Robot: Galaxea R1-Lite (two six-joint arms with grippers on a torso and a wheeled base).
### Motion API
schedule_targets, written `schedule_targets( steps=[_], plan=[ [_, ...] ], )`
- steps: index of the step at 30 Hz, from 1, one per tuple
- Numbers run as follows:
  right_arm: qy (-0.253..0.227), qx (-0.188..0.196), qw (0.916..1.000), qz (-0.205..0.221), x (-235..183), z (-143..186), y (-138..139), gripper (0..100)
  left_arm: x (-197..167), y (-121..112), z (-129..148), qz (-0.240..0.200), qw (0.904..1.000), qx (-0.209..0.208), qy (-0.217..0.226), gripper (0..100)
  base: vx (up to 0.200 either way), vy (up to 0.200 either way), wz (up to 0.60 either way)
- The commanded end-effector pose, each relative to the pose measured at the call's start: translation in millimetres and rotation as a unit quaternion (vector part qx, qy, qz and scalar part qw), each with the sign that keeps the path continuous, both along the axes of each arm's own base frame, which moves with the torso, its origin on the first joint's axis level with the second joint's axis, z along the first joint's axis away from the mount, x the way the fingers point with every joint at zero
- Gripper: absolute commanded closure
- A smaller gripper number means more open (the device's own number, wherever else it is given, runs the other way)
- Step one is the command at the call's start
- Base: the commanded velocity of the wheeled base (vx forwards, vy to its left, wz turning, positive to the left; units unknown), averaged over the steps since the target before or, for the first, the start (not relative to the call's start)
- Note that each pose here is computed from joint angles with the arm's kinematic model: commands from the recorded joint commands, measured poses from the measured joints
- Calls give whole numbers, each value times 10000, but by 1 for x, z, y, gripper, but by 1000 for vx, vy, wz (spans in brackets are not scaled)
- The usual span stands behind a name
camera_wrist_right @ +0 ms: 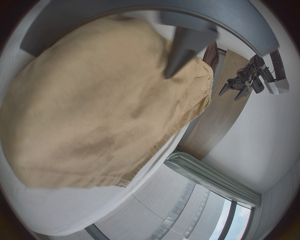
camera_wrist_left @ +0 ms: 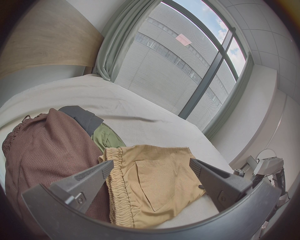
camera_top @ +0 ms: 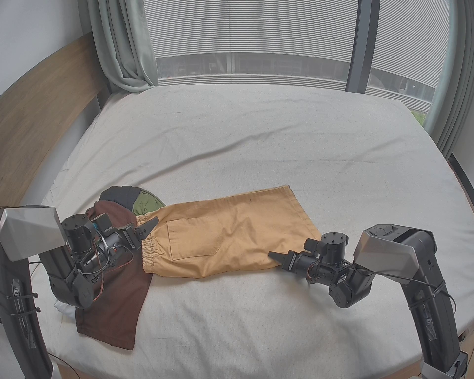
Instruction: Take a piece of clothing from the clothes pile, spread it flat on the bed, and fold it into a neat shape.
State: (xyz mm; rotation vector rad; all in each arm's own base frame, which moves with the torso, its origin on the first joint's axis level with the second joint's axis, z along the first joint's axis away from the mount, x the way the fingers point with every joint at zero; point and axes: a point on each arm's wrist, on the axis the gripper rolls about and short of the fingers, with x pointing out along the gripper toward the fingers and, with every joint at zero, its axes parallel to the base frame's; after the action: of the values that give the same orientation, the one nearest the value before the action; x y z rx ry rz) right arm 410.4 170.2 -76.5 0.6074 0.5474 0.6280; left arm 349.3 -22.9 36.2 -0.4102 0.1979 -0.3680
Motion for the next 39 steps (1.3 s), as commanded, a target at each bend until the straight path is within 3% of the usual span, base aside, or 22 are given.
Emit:
schedule_targets(
  steps=[1,14,25,32,39],
  plan=[
    [-52,7,10000,-11,0,0,0,100,0,0,0,1,10000,-2,-8,0,0,0,0],
    [70,-72,9999,-70,-20,20,-14,100,-8,-6,-3,-153,9998,3,135,0,0,0,0],
    [443,-565,9974,-40,-77,47,-43,100,-10,-7,-8,-311,9992,-20,239,0,0,0,0],
    [820,-1017,9912,-205,-112,37,-60,100,-17,-18,-10,-473,9983,-4,343,0,0,0,0],
    [998,-1122,9884,-231,-135,32,-71,100,-20,-18,-9,-503,9981,-5,366,0,0,0,0]
  ],
)
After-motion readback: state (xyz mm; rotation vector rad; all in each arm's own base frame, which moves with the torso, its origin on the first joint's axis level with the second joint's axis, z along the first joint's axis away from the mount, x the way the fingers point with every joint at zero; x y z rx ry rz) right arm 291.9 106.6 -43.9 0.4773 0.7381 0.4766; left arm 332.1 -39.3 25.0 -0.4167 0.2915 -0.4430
